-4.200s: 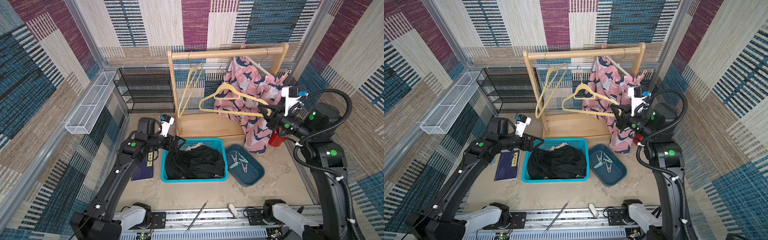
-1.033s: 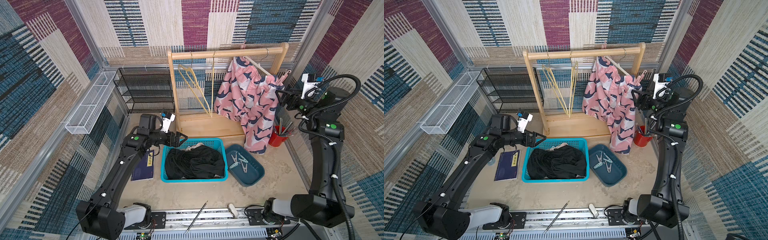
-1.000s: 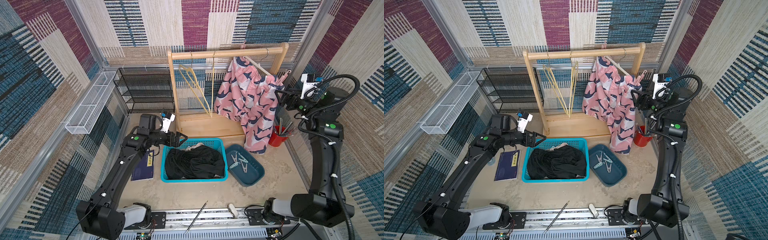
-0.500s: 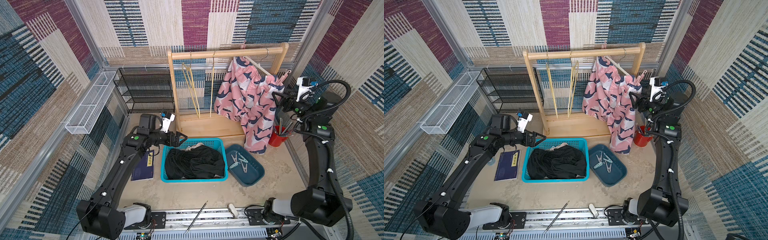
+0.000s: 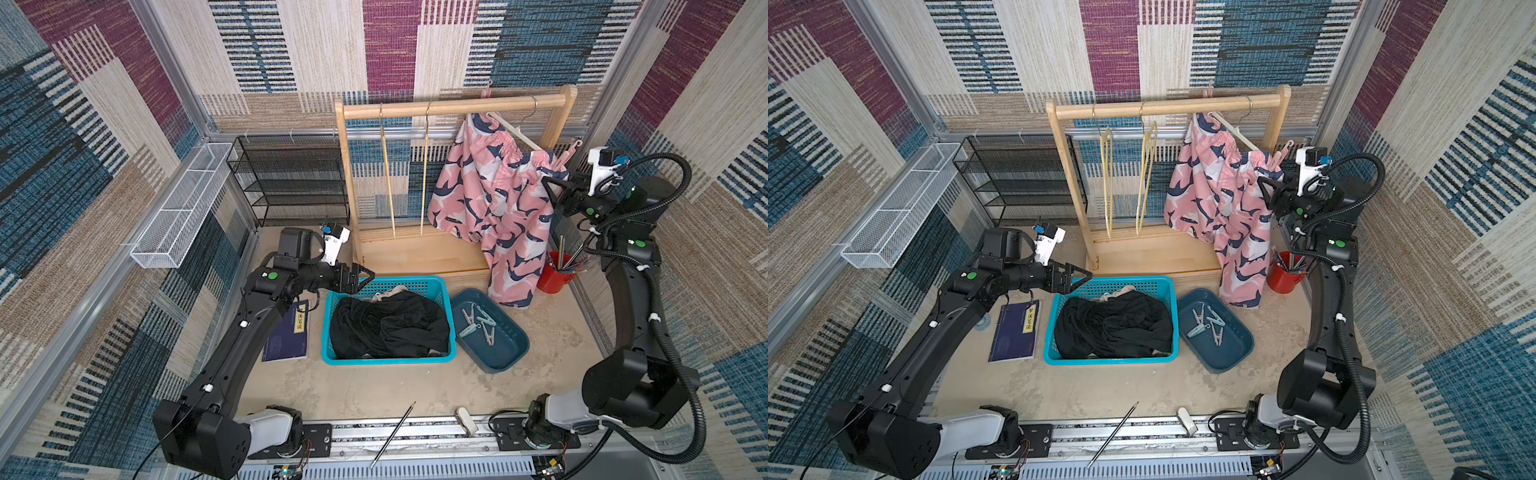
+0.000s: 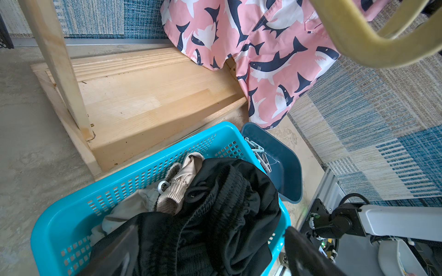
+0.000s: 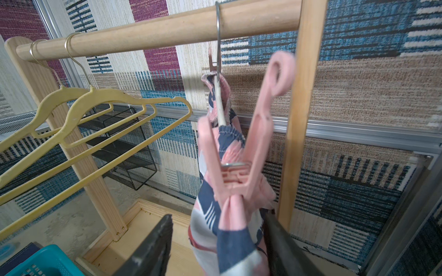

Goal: Remove the clothespins securing shorts to the hanger
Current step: Pick up the hanger from the clothesline.

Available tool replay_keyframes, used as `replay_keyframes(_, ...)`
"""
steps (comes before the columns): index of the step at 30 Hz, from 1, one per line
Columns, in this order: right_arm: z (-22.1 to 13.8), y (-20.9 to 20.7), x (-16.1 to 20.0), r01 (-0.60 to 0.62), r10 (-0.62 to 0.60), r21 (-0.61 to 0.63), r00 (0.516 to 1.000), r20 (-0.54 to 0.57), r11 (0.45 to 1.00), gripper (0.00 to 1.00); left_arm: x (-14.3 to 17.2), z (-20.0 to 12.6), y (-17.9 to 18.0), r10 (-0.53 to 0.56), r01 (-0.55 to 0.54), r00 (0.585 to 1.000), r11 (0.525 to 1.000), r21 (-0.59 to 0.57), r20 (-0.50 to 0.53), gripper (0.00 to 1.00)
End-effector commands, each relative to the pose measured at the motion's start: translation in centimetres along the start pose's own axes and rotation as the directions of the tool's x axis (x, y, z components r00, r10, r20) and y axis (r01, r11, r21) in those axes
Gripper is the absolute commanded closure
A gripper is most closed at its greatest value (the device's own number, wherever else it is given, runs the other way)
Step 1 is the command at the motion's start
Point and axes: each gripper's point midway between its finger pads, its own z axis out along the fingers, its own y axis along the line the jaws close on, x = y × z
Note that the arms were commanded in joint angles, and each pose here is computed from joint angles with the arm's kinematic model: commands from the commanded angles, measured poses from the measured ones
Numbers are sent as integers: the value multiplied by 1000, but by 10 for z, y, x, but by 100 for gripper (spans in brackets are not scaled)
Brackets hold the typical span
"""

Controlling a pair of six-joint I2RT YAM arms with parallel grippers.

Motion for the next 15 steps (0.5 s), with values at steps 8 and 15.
replay_keyframes(8,7,4,-8,2,1,-73,999,33,997,59,-2,1,1,-3,3,1000,1000,-3,-4,2)
replay_keyframes(15,10,3,-8,-14,17,-92,999,37,996,84,-2,1,1,-3,3,1000,1000,-2,-6,3)
